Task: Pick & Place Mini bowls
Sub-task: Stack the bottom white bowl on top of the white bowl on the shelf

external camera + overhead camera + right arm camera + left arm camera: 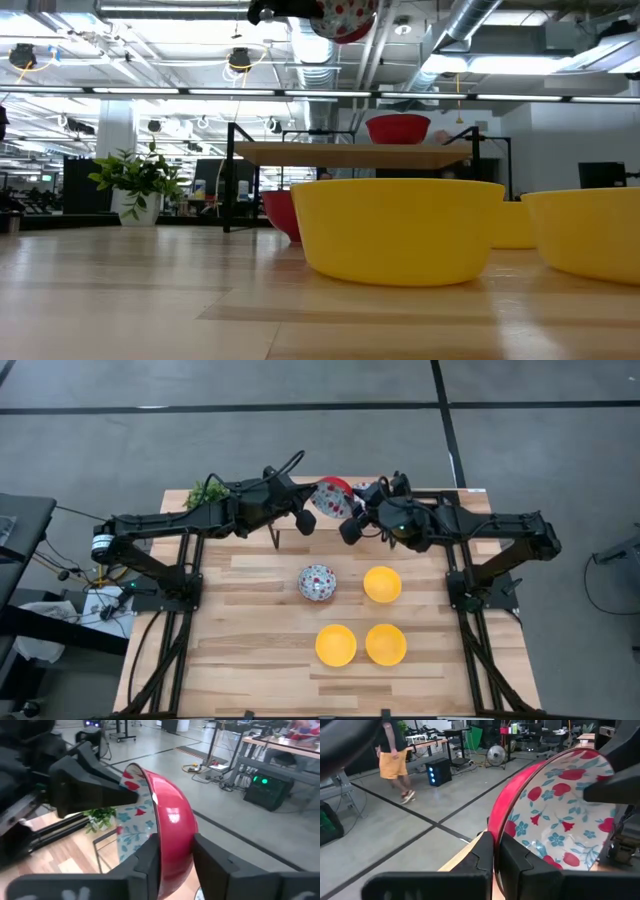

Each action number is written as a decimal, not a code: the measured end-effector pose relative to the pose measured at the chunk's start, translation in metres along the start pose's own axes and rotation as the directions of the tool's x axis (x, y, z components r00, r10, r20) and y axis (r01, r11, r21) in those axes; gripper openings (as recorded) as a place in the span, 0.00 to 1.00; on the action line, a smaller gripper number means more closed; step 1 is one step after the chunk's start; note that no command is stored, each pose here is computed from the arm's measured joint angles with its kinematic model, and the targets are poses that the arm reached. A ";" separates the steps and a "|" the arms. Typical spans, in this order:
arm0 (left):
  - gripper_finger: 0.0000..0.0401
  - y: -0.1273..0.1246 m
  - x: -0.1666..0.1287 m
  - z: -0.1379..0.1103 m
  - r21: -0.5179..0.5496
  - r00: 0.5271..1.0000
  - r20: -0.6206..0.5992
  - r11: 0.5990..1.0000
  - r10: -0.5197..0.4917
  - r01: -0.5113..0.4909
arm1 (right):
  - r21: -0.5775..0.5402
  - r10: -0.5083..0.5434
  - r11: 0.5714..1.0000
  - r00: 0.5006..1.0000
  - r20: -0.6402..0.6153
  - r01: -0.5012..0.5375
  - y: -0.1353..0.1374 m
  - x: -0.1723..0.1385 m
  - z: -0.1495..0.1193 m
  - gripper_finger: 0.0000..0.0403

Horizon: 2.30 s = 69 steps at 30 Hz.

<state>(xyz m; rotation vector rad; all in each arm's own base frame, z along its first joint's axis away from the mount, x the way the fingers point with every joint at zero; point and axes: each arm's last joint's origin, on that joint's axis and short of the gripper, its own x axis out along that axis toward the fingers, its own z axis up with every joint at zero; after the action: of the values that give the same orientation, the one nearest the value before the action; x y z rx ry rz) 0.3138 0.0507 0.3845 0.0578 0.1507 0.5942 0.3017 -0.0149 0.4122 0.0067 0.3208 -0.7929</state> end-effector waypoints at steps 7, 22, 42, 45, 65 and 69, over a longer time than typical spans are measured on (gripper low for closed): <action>0.02 0.000 0.000 0.002 -0.029 1.000 0.013 1.000 0.010 -0.010 | 0.000 -0.043 0.999 0.999 0.001 0.043 -0.003 0.003 0.000 0.07; 0.17 -0.001 -0.001 0.003 -0.071 0.999 0.024 0.997 -0.031 0.033 | -0.012 -0.052 0.999 0.998 -0.030 0.052 -0.007 0.005 -0.003 0.00; 0.31 0.012 -0.023 0.022 -0.063 0.995 0.102 0.998 0.006 0.000 | 0.027 -0.075 0.996 0.986 -0.149 0.080 -0.019 0.012 -0.015 0.00; 0.32 0.016 -0.033 0.028 -0.068 0.993 0.119 0.998 -0.002 0.010 | 0.043 -0.074 0.996 0.978 -0.197 0.084 -0.029 0.019 -0.018 0.00; 0.32 0.042 -0.097 -0.022 0.005 0.969 0.114 0.975 -0.219 0.220 | 0.239 0.225 0.963 0.868 -0.444 -0.127 -0.160 0.073 -0.029 0.00; 0.32 0.047 -0.108 -0.036 -0.019 0.969 0.112 0.974 -0.221 0.224 | 0.298 0.270 0.944 0.849 -0.455 -0.141 -0.180 0.074 -0.033 0.00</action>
<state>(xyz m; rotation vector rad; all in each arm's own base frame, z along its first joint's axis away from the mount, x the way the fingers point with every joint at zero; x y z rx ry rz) 0.1940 0.0296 0.3666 0.0419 0.0401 0.3678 0.2152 -0.1890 0.3801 0.4888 0.6883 -0.6014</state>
